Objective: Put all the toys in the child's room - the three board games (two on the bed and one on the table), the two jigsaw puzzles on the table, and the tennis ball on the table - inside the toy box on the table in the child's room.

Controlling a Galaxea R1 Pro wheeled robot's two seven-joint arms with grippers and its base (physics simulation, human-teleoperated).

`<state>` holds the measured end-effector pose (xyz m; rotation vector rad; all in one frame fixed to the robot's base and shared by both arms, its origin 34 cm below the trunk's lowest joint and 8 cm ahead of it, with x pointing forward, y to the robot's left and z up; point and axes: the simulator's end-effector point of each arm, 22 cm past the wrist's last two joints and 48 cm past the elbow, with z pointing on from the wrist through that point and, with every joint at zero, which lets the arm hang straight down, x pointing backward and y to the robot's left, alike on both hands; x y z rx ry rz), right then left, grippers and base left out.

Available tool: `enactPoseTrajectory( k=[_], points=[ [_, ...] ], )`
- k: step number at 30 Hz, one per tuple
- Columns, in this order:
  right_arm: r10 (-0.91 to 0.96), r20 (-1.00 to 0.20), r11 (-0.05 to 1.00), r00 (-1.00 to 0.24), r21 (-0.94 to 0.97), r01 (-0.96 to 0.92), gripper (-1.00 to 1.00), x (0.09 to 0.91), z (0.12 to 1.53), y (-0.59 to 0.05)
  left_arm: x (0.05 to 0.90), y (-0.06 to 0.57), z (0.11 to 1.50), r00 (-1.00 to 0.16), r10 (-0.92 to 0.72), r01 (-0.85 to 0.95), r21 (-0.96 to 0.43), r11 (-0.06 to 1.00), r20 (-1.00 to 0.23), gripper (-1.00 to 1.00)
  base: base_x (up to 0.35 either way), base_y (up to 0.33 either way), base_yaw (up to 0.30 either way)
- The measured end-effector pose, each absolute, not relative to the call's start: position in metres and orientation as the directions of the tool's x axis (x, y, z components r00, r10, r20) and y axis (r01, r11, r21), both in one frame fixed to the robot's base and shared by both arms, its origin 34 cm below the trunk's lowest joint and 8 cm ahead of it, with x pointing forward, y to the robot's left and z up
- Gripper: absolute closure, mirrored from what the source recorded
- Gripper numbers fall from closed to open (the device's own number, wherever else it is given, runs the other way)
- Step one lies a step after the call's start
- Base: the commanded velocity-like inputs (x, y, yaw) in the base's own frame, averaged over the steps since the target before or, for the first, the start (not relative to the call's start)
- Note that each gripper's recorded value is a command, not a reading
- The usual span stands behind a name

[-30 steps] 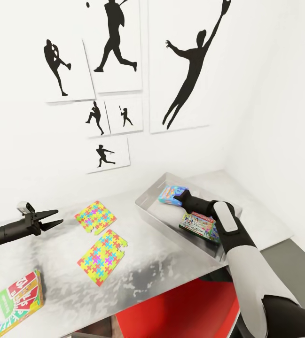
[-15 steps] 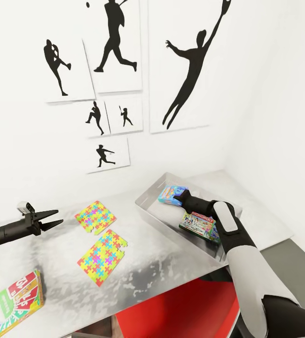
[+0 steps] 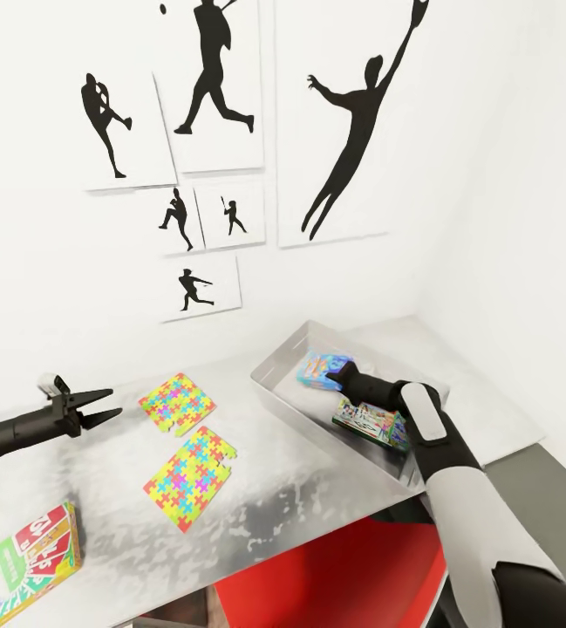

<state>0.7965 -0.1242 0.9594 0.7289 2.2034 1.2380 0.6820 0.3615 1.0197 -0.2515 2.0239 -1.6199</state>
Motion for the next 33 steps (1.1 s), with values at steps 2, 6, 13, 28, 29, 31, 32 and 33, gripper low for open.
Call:
enactPoseTrajectory(
  k=[2, 6, 13, 28, 29, 31, 32, 33],
  points=[
    [0.67, -0.169, 0.443, -0.723, 0.872, 0.207, 1.0, 0.797, 0.956, -0.13, 0.681, 0.361, 1.016, -0.845, -0.465, 0.158, -0.954, 0.255, -0.264, -1.0, 0.0, 0.0, 0.0],
    [0.685, -0.178, 0.445, -0.706, 0.87, 0.212, 1.0, 0.8, 0.952, -0.144, 0.68, 0.362, 1.014, -0.848, -0.471, 0.137, -0.959, 0.248, -0.243, -1.0, 0.0, 0.0, 0.0],
    [0.696, -0.192, 0.452, -0.692, 0.866, 0.215, 1.0, 0.803, 0.951, -0.161, 0.68, 0.361, 1.013, -0.849, -0.471, 0.133, -0.96, 0.246, -0.238, -1.0, 0.0, 0.0, 0.0],
    [0.693, -0.195, 0.448, -0.694, 0.871, 0.203, 1.0, 0.809, 0.96, -0.153, 0.68, 0.363, 1.015, -0.847, -0.475, 0.135, -0.96, 0.244, -0.24, -1.0, 0.0, 0.0, 0.0],
    [0.693, -0.195, 0.448, -0.694, 0.871, 0.203, 1.0, 0.809, 0.96, -0.153, 0.68, 0.363, 1.015, -0.847, -0.475, 0.135, -0.96, 0.244, -0.24, -1.0, 0.0, 0.0, 0.0],
    [0.693, -0.196, 0.447, -0.694, 0.871, 0.201, 1.0, 0.81, 0.962, -0.153, 0.68, 0.363, 1.015, -0.847, -0.475, 0.135, -0.96, 0.244, -0.24, -1.0, 0.0, 0.0, 0.0],
    [0.693, -0.198, 0.446, -0.693, 0.873, 0.197, 1.0, 0.811, 0.964, -0.152, 0.68, 0.363, 1.015, -0.847, -0.475, 0.135, -0.96, 0.244, -0.24, -1.0, 0.0, 0.0, 0.0],
    [0.693, -0.201, 0.446, -0.693, 0.874, 0.193, 1.0, 0.813, 0.966, -0.152, 0.68, 0.363, 1.015, -0.847, -0.475, 0.135, -0.96, 0.244, -0.24, -1.0, 0.0, 0.0, 0.0]
  ],
)
